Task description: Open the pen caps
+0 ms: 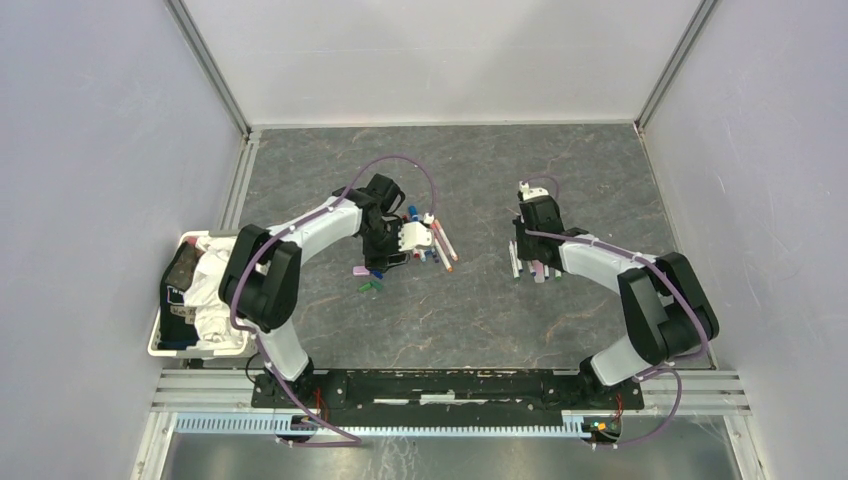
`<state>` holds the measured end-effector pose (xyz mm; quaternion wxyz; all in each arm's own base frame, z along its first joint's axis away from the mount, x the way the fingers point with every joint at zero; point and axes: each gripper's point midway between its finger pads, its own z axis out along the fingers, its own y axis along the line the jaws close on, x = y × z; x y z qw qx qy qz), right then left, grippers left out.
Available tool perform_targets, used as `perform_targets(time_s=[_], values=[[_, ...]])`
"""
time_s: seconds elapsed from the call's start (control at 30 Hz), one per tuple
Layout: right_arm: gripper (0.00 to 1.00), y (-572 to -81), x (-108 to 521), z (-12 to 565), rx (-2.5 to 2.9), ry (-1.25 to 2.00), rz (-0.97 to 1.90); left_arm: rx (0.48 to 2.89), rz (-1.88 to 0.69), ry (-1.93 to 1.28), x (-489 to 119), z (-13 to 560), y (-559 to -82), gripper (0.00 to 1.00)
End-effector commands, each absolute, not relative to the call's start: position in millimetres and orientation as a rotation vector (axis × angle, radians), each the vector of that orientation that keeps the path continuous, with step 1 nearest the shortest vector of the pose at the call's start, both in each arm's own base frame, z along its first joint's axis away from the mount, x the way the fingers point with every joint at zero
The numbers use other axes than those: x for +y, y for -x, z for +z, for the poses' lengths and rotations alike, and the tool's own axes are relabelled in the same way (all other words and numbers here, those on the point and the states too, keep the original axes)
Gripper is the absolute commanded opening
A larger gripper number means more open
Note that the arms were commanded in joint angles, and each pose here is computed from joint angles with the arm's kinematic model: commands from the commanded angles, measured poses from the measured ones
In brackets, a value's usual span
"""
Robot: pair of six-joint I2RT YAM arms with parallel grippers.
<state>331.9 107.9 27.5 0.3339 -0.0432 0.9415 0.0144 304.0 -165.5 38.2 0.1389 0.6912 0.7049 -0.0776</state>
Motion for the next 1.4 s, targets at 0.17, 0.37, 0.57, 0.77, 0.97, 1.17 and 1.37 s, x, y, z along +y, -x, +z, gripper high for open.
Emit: perform_targets(time_s=[0.17, 0.37, 0.57, 0.77, 0.97, 1.17, 1.37], values=[[0.23, -359.9, 109.0, 37.7, 2.378, 0.102, -0.004, 2.03, -0.338, -1.714, -193.1, 144.6, -312.0, 1.0], [0.28, -361.0, 107.5, 41.4, 2.368, 0.095, -0.013, 2.032, -0.232, -1.452, -188.0, 205.4, -328.6, 1.0], [0.29, -365.1, 105.9, 71.6, 2.3, 0.053, -0.008, 2.034, -0.106, -1.233, -170.2, 244.6, -343.4, 1.0], [0.48, -377.3, 146.1, 120.1, 2.174, 0.171, 0.089, 2.048, -0.04, -1.072, -141.7, 266.8, -354.8, 1.0], [0.52, -385.7, 227.6, 125.7, 2.156, 0.445, 0.267, 2.082, -0.117, -0.912, -103.1, 278.3, -358.6, 1.0], [0.42, -394.0, 291.0, 100.4, 2.211, 0.656, 0.31, 2.159, -0.121, -0.854, -93.1, 259.7, -349.3, 1.0], [0.35, -394.3, 299.3, 59.3, 2.291, 0.669, 0.307, 2.219, -0.244, -0.89, -103.9, 242.1, -331.0, 1.0]])
